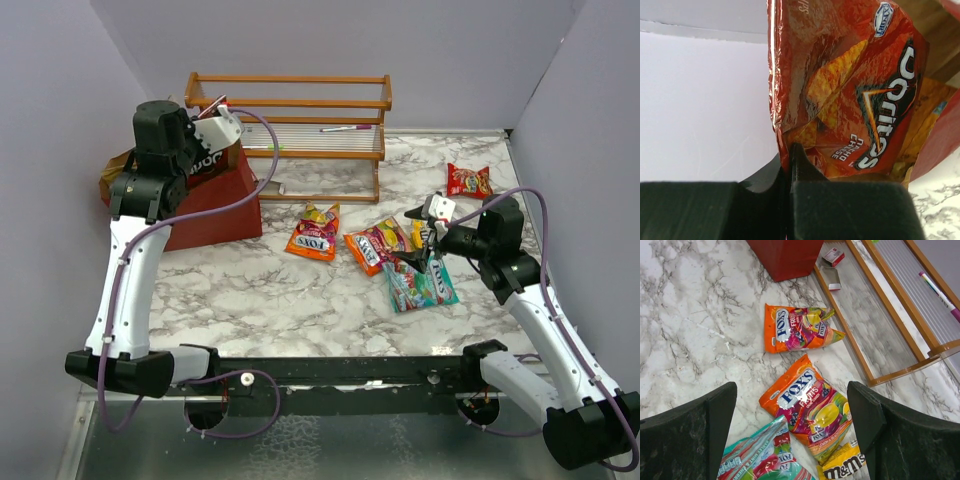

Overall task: Place the snacks into the paper bag
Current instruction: Place the snack in the paper bag.

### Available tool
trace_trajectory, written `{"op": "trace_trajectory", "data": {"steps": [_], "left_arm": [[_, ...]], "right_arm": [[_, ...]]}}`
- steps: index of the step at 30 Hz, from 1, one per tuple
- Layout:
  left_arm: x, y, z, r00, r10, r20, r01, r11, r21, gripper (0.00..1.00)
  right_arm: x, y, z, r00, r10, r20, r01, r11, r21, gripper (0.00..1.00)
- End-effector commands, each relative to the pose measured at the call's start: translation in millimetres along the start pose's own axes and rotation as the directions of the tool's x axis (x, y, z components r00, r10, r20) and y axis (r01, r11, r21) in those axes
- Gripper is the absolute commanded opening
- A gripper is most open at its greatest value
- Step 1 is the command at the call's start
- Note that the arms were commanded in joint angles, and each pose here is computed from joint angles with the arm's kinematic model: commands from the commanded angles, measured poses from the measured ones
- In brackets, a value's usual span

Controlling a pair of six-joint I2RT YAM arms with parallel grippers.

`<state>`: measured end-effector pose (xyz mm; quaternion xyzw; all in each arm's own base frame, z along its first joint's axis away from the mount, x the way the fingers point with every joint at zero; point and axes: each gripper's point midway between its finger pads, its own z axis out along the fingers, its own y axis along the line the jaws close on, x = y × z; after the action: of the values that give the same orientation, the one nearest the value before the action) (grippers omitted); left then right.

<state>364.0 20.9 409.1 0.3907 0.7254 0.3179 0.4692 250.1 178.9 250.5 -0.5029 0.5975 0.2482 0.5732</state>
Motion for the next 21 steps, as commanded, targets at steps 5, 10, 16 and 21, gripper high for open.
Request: {"op": "trace_trajectory", "data": {"steps": [5,10,16,21], "left_arm": [[22,-21,4,0.984,0.176,-0.015,-0.174,0.979,0.107,0.0],[33,-51,11,0.969,0.248,0.004,-0.242,0.94,0.241,0.0],[57,-70,27,0.956,0.28,-0.093,-0.235,0.914,0.331,0.12],[57,-71,30,0.963,0.246,-0.112,-0.195,0.919,0.343,0.3]], "right_arm": [[4,5,-2,1.0,-0.004,-0.003,0.004,1.0,-0.014,0.92],[5,4,-1,1.0,-0.006,-0.008,0.006,1.0,-0.008,0.92],[7,4,-1,1.0,-0.005,-0.012,0.004,1.0,-0.009,0.92],[9,3,0,1.0,-0.003,-0.017,0.003,1.0,-0.005,0.92]]}}
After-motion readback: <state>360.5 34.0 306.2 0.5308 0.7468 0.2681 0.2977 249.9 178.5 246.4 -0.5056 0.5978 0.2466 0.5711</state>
